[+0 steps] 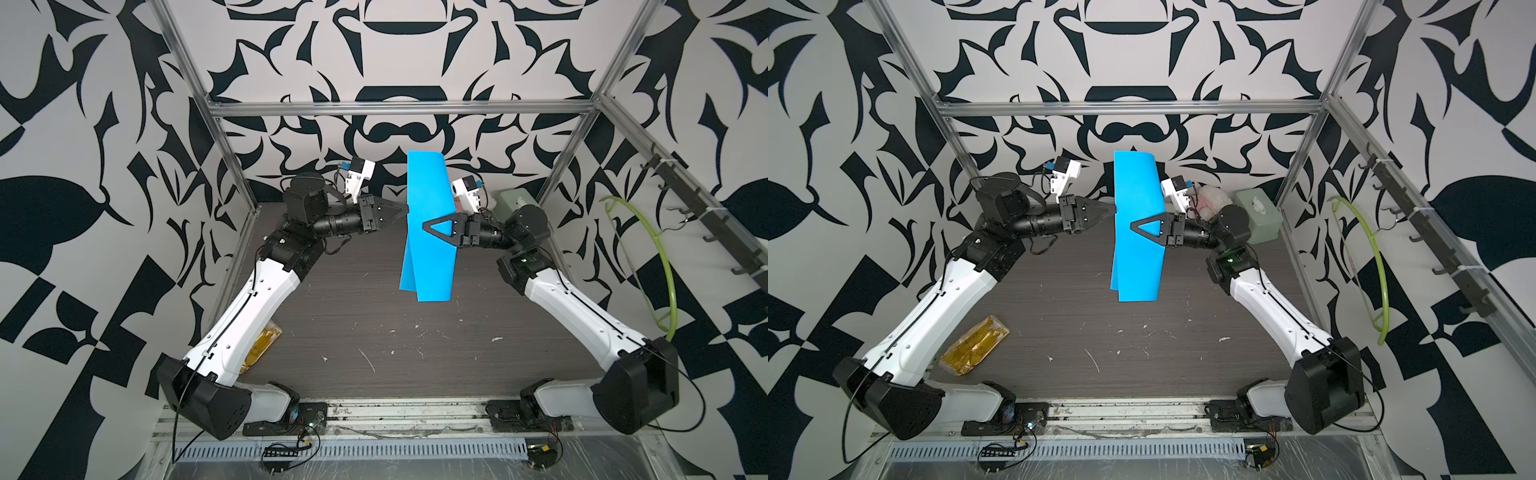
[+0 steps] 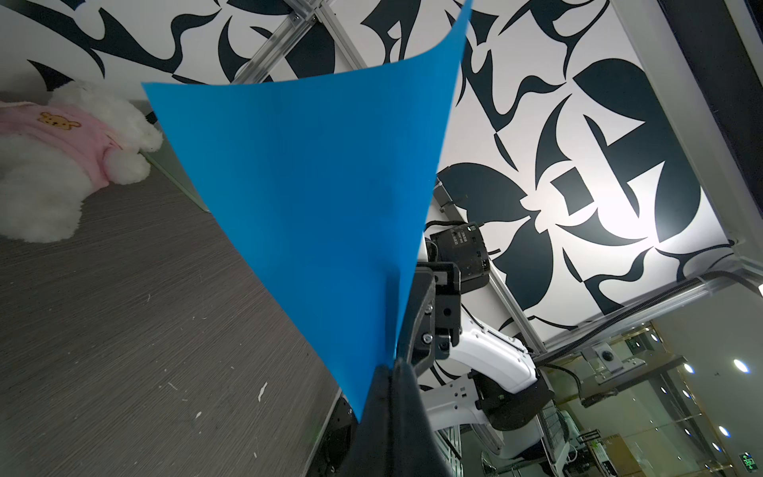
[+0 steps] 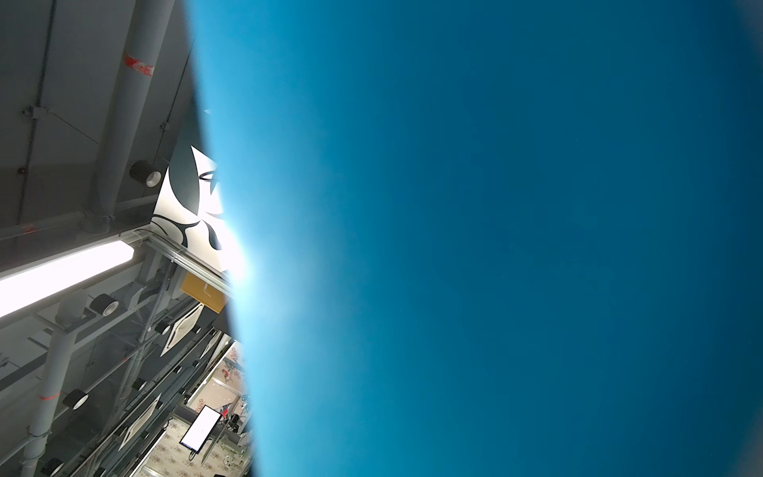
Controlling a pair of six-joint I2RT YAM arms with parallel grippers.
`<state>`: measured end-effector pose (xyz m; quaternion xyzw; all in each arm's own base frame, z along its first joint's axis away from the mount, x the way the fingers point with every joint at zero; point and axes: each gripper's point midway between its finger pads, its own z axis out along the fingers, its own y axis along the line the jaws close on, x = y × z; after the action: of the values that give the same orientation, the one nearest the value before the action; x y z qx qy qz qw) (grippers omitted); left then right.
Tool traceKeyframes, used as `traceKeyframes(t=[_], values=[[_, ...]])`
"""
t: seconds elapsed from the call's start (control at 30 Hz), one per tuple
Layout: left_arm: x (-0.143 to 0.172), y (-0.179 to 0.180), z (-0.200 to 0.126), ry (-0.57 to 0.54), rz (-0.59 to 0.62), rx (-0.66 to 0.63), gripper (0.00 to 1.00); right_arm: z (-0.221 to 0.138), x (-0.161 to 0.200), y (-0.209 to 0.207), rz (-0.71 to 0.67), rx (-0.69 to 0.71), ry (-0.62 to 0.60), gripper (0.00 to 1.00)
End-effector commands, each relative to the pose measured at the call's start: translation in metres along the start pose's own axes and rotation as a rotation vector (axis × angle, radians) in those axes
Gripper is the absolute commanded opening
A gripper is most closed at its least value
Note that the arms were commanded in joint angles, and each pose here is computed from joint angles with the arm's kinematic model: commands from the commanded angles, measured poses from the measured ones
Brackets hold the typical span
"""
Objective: Fold the rectangular paper in half along the long edge
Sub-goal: Fold the paper.
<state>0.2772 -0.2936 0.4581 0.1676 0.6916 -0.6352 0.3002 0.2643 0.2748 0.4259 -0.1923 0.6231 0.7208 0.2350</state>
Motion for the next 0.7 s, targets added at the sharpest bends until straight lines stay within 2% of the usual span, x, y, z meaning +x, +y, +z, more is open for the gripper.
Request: traceKeyframes(t=[0.0,0.27,0.67], values=[[-0.006,-0.0117,-0.0011,-0.007,0.034,0.034,0.0,0.0,-0.0037,0.0362,-0.126,-0.057,0.005,0.22],[-0.0076,-0.0101,0.002,-0.003,0.026,0.046,0.0,0.0006,-0.0002,0.0376,-0.119,-0.059,0.021,0.36],[-0.008,-0.0095,0.0035,-0.001,0.02,0.054,0.0,0.0023,0.0031,0.0453,-0.137,-0.067,0.032,0.36]])
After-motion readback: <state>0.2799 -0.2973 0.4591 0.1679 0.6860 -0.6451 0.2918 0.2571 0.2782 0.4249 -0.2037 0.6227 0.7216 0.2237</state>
